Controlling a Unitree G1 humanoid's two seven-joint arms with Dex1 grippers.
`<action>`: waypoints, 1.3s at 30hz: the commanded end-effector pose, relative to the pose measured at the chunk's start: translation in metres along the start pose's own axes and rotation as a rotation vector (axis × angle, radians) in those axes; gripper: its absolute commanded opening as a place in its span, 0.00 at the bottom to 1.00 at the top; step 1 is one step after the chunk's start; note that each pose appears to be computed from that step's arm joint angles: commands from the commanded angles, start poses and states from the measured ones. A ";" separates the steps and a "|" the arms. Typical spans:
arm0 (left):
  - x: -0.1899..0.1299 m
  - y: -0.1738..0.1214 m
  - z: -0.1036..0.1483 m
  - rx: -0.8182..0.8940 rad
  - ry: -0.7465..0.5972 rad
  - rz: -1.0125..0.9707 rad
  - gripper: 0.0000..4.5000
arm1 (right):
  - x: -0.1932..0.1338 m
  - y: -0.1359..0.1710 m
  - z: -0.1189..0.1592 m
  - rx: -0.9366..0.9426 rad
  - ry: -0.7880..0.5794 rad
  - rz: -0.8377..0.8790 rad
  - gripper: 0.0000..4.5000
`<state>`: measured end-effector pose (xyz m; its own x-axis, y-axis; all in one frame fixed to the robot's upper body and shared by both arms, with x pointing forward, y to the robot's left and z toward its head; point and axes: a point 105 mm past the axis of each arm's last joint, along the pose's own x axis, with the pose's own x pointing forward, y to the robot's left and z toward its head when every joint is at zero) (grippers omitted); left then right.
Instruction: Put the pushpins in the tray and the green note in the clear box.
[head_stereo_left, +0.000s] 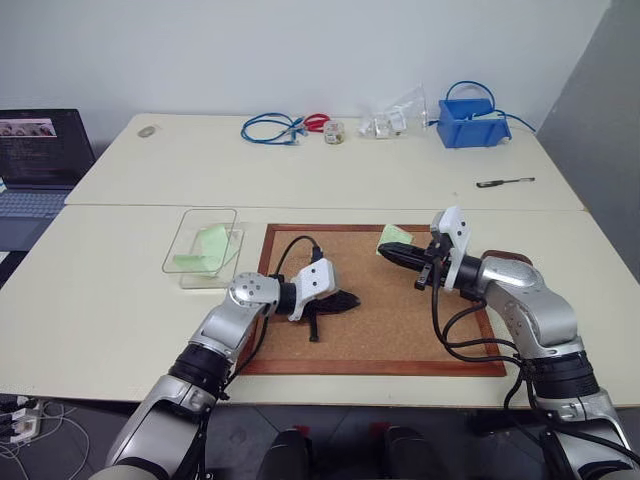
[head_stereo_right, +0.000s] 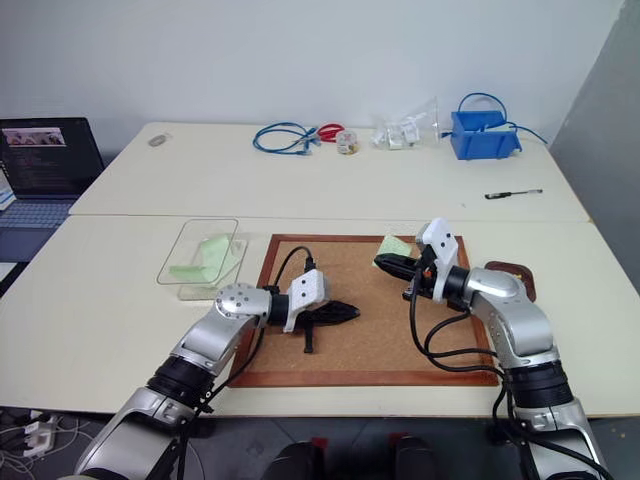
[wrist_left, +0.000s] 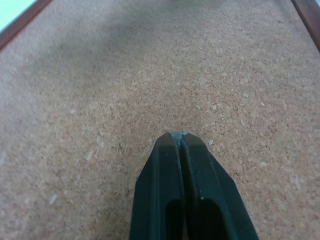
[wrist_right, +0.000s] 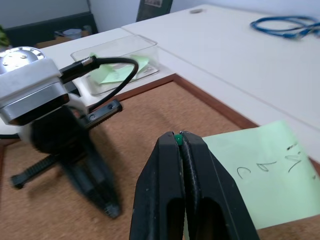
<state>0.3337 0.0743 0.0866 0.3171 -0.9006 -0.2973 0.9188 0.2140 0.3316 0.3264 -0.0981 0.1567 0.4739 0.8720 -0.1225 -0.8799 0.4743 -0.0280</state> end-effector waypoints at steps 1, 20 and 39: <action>-0.024 0.029 0.036 0.237 -0.096 0.074 0.23 | -0.007 0.002 0.025 0.004 -0.033 0.044 0.00; -0.009 0.053 0.095 0.886 -0.206 -0.001 1.00 | -0.003 0.011 0.045 0.113 -0.032 0.154 0.00; 0.009 0.035 0.095 0.910 -0.262 -0.075 0.67 | 0.009 0.028 0.046 0.150 -0.047 0.211 0.00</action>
<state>0.3463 0.0376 0.1702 0.0986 -0.9747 -0.2004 0.3970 -0.1461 0.9061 0.3142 -0.0770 0.1886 0.3175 0.9433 -0.0970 -0.9281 0.3301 0.1721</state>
